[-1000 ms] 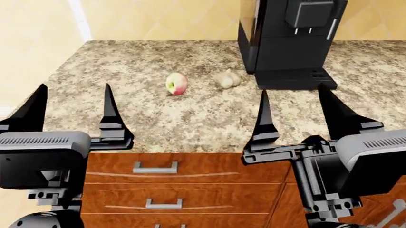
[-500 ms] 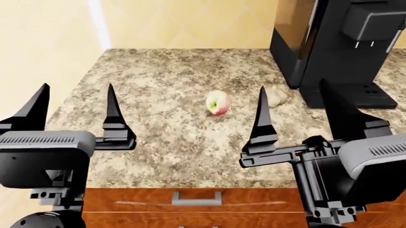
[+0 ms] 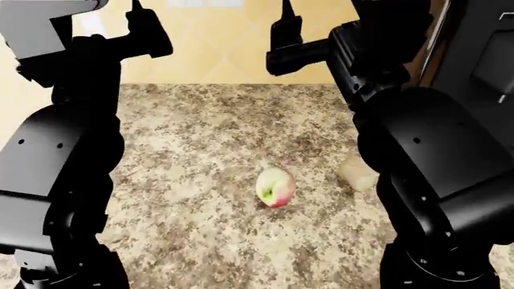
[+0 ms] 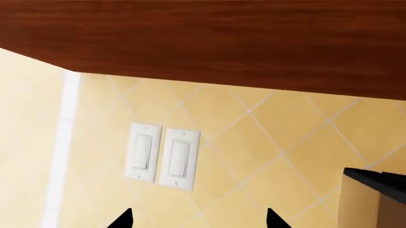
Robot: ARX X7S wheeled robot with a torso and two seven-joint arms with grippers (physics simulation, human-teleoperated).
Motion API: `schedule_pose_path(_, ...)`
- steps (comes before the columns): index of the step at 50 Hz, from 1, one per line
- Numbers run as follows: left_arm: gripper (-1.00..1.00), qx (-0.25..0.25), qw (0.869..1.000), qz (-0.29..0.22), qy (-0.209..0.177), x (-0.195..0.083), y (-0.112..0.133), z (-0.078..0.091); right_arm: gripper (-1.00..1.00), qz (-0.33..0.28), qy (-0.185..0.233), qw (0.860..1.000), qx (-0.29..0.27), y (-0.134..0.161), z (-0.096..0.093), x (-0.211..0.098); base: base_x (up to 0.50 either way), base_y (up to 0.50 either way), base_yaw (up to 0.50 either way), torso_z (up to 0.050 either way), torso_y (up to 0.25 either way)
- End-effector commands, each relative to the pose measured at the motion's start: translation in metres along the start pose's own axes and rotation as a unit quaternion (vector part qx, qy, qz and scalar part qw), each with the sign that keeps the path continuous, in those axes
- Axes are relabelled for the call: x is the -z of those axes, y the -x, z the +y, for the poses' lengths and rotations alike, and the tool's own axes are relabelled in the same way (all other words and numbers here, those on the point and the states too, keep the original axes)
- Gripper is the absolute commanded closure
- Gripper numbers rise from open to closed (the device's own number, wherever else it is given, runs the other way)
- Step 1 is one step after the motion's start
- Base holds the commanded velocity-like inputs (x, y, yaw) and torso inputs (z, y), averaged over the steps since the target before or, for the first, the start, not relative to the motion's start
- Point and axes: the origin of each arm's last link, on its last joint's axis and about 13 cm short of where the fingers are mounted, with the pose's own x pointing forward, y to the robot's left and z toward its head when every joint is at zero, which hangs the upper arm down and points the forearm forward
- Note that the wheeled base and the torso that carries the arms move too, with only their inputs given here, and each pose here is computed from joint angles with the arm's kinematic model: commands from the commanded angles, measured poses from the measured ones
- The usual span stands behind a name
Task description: Pick the peach, ginger from the counter and place them in the cabinet. Then close the cabinet.
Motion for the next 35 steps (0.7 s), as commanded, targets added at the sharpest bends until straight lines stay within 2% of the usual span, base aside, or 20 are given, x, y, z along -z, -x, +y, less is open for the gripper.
schedule_pose_path(1,-1.00,0.002,1.000,0.009,-0.003,-0.027,-0.027,-0.012,-1.00,0.027,-0.008,1.000,-0.006,-0.036,-0.006,-0.025,0.50,-0.08,0.00,0.000,0.000)
schedule_pose_path(24,-1.00,0.023,0.999,-0.002,-0.027,-0.032,-0.016,-0.014,-1.00,0.041,0.005,0.999,-0.016,-0.021,-0.006,-0.027,0.50,-0.16,0.00,0.000,0.001)
schedule_pose_path(30,-1.00,0.062,0.998,0.001,-0.031,-0.034,0.005,-0.006,-1.00,0.064,0.006,0.997,-0.046,0.012,0.003,-0.040,0.50,-0.11,0.00,0.000,0.000)
schedule_pose_path(31,-1.00,0.079,0.996,0.003,-0.037,-0.035,0.013,-0.004,-1.00,0.084,0.017,0.995,-0.055,0.021,0.005,-0.042,0.00,0.00,0.00,0.000,0.000)
schedule_pose_path(33,-1.00,0.118,0.992,0.006,-0.033,-0.041,0.032,0.001,-1.00,0.120,0.073,0.990,0.010,0.023,-0.015,-0.048,0.00,0.00,0.00,0.000,0.000)
schedule_pose_path(35,-1.00,0.138,0.990,0.001,-0.034,-0.046,0.044,0.004,-1.00,0.130,0.122,0.983,0.041,0.027,-0.016,-0.057,0.00,0.00,0.00,0.000,0.000)
